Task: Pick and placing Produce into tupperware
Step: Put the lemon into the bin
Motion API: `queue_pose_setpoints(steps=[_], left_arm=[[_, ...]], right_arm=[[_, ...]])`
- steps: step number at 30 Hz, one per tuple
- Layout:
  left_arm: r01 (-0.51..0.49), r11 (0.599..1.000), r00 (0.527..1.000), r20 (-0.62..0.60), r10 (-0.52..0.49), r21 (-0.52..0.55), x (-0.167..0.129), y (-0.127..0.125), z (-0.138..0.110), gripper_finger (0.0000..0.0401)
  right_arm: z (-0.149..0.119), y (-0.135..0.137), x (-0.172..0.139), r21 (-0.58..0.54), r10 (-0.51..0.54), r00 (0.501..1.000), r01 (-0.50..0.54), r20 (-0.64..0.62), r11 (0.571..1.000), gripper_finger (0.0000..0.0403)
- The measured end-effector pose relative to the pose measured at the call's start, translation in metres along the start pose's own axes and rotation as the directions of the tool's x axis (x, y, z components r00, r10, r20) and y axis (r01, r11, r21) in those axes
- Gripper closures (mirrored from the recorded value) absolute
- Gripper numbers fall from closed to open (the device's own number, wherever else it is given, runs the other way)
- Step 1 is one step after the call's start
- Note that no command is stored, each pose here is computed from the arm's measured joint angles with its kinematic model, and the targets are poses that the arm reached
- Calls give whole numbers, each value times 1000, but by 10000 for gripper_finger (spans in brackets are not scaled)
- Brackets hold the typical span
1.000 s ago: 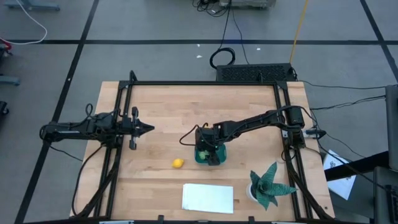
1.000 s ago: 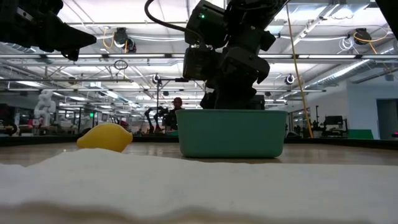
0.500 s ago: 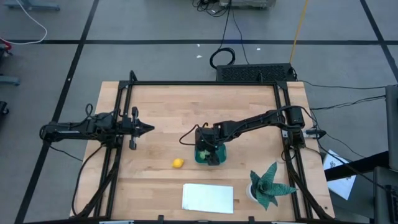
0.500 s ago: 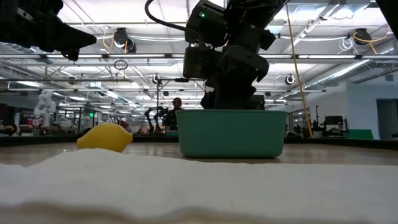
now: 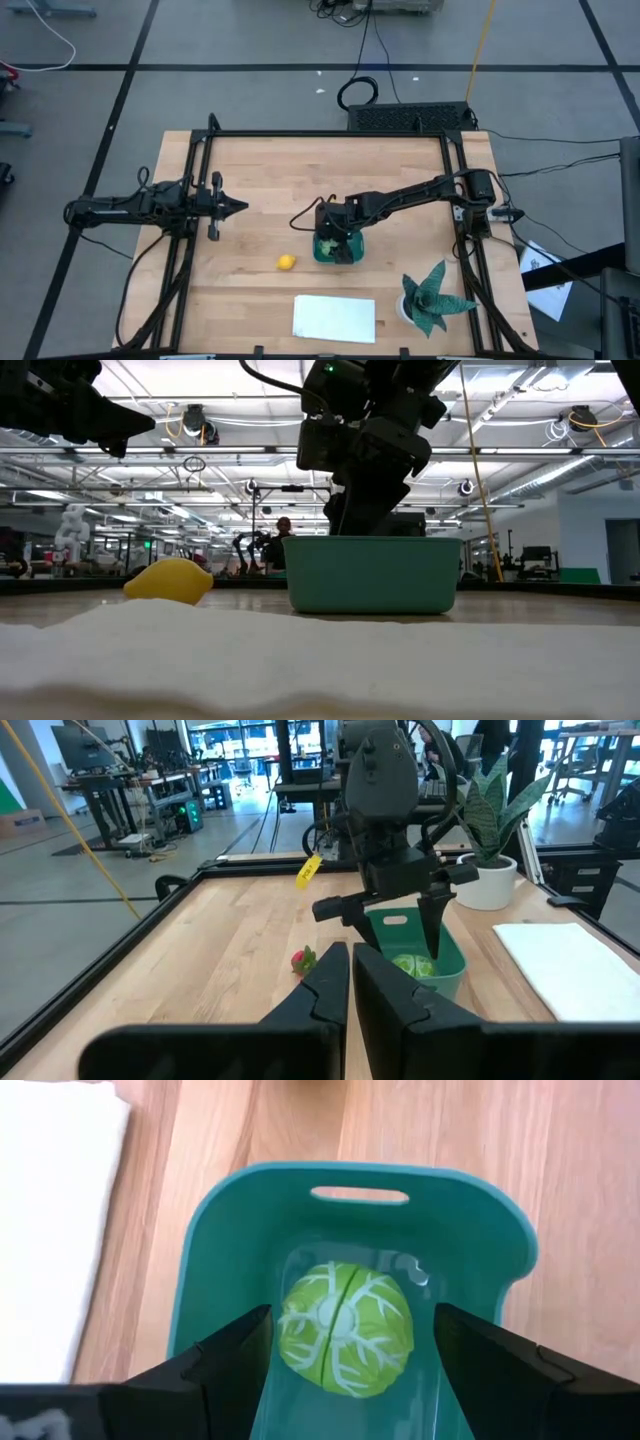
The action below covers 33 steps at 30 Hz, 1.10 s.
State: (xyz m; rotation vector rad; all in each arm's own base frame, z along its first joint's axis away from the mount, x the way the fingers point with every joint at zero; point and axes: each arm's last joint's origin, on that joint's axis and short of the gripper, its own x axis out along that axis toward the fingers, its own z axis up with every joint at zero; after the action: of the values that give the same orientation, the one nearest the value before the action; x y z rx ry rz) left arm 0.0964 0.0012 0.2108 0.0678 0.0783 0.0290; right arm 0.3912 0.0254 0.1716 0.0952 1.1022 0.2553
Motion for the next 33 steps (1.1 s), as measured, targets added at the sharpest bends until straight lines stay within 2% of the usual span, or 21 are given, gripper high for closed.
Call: queue_pose_setpoints(steps=[13,19,23,27,33], left_arm=[[0,1000,1000,-1,0,0,0,0,0,377],[0,1000,1000,-1,0,0,0,0,0,377],[0,1000,1000,-1,0,0,0,0,0,377],[0,1000,1000,-1,0,0,0,0,0,377],[0,1000,1000,-1,0,0,0,0,0,377]], right_arm=[[6,0,-3,-2,-1,1000,2,27,1000,172],[11,1,-6,-12,-1,999,2,49,1000,204],[9,1,-6,8,3,1000,-3,26,1000,238],[5,1,-6,21,5,1000,-4,-13,1000,289],[8,1,-6,8,5,1000,-5,21,1000,361]])
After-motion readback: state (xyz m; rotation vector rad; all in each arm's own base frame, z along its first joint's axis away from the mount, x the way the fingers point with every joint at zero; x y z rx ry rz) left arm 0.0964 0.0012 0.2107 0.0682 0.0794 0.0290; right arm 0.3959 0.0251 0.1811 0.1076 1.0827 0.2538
